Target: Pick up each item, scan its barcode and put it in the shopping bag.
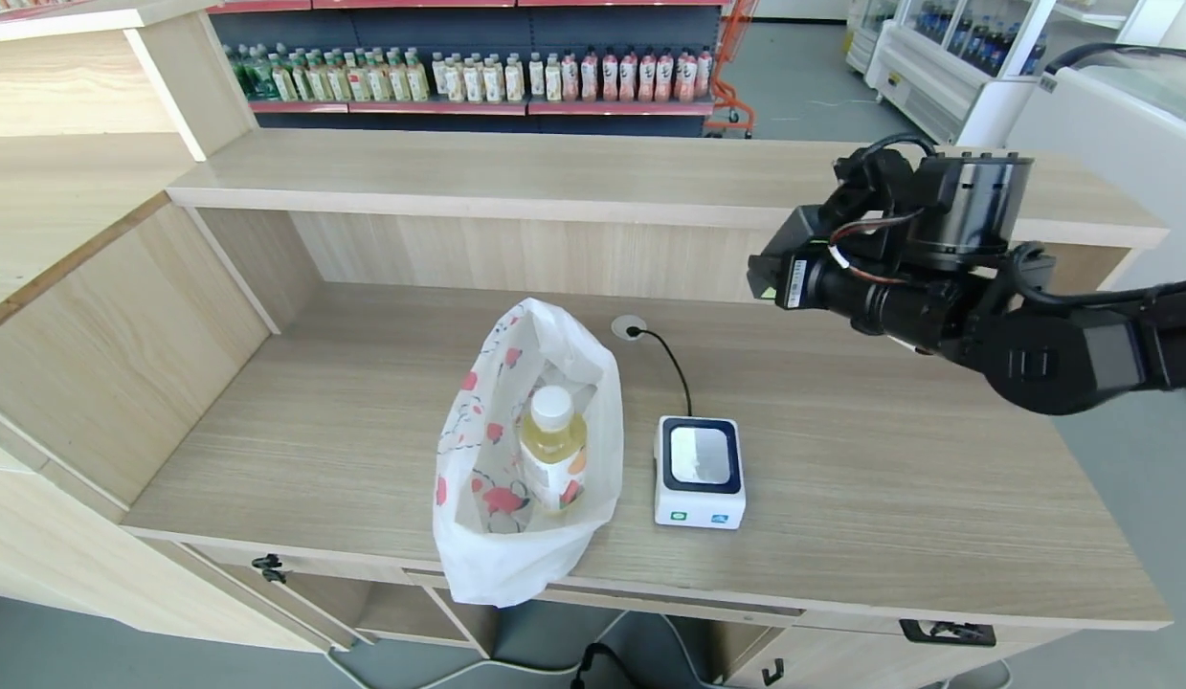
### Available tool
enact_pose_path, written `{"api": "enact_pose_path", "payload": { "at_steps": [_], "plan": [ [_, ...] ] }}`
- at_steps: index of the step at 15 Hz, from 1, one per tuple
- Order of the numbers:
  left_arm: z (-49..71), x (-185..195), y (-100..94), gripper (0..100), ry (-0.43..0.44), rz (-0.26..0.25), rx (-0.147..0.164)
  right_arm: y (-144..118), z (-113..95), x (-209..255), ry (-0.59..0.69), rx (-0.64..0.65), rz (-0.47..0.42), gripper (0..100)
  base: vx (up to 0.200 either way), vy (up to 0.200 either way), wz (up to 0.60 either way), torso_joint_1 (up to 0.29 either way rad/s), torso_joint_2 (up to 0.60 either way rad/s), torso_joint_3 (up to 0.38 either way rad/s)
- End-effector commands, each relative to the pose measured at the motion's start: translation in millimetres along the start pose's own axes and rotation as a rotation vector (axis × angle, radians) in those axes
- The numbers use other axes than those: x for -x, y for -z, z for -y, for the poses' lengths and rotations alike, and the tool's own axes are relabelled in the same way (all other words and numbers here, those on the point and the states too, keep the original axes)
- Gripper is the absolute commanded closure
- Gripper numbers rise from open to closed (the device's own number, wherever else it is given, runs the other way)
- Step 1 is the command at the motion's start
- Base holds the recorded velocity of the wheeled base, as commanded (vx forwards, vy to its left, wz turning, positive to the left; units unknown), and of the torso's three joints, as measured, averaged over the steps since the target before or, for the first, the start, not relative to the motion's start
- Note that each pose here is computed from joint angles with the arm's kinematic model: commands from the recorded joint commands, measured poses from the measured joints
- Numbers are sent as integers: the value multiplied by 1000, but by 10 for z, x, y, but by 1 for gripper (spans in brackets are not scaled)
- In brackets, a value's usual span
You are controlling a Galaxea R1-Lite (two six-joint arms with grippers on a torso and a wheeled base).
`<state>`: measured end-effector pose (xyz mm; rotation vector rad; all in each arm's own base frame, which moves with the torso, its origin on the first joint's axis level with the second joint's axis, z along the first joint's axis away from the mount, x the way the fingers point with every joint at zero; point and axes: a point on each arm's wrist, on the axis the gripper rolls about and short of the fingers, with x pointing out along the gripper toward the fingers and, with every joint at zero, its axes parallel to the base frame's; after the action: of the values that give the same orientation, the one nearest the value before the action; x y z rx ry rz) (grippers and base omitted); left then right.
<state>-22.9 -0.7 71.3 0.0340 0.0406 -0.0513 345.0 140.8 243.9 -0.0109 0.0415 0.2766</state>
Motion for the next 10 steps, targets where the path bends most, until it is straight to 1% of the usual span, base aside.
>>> {"api": "enact_pose_path", "payload": {
  "at_steps": [1,3,4,8,10],
  "plan": [
    [1,0,0,0,-3,0,0,-84,-117,371,-107,91,91,100,0,200,0,2,2,2],
    [0,0,0,0,-2,0,-1,49,-144,407,-145,146,106,100,0,200,0,-7,-7,14],
    [1,0,0,0,0,0,-1,88,-152,397,-150,146,110,100,0,200,0,2,2,-2],
    [1,0,0,0,0,0,1,332,-115,120,-135,142,48,100,0,0,0,0,0,0],
    [1,0,0,0,0,0,-1,484,-127,-75,-134,108,13,100,0,0,0,0,0,0]
  ]
}}
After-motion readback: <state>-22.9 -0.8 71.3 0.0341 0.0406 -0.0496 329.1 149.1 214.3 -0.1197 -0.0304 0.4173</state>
